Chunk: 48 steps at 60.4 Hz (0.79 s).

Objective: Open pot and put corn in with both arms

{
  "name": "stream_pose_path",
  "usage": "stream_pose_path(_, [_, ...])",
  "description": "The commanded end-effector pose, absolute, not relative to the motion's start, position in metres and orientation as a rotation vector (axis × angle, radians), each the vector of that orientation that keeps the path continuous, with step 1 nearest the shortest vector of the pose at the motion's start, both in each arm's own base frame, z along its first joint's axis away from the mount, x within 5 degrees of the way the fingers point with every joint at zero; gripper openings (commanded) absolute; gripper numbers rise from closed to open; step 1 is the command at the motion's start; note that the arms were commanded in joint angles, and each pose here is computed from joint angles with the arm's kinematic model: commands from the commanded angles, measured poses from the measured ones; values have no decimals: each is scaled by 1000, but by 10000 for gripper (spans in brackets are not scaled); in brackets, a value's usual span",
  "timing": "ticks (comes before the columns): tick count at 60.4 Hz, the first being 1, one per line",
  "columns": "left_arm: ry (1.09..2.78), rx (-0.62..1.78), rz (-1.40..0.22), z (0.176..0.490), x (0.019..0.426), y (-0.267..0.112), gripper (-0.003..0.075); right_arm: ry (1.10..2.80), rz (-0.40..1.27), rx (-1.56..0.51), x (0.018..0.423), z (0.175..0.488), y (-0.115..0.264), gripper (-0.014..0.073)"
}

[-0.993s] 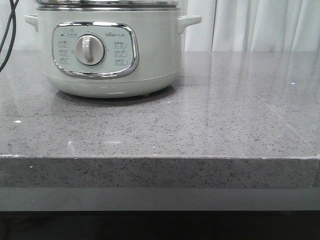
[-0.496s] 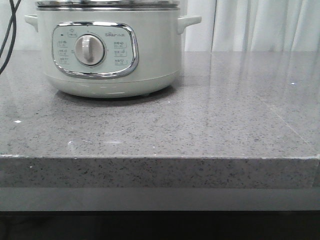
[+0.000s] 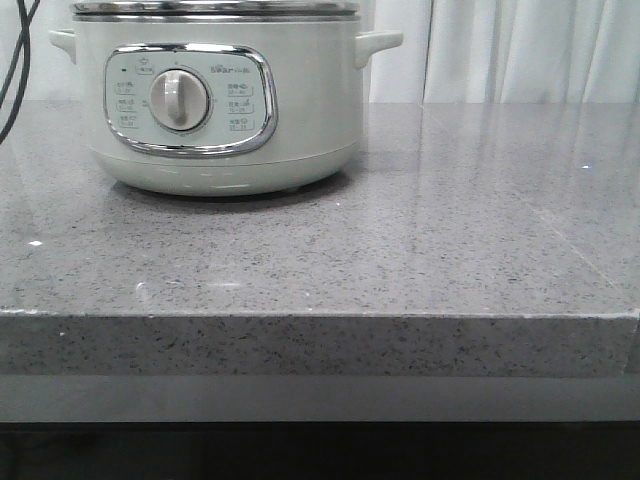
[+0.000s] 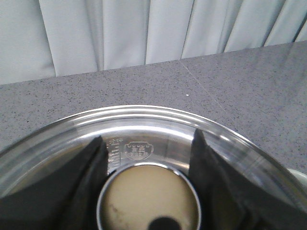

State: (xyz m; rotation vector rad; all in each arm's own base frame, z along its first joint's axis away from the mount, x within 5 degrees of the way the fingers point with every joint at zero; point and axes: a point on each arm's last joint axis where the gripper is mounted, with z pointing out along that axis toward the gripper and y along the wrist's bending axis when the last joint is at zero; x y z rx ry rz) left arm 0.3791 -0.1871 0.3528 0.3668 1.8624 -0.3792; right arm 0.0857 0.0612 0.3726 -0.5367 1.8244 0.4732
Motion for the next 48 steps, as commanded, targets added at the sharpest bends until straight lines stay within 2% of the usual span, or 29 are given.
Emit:
stream_pose_path(1, [1663,308,-425,403,368,-182,211,1730,489,-504,86,387,60,561])
stream_pose_path(7, [1662,311,-422,403,368,-182,277,1730,489,-504,86,387,60,561])
stream_pose_path(11, [1660,316,-416,403,368,-182,387,1730,489,-504,86,387,60,561])
stream_pose_path(17, [1656,322,-411,405,367,-182,458,1730,489,-504,86,387,60,561])
stream_pose_path(31, [1651,353,-387,435,338,-168,442,1730,489,-504,86,387,60,561])
stream_pose_path(48, [1697,436,-340,491,254,-128,437,1730,489,-504,86,387,60,561])
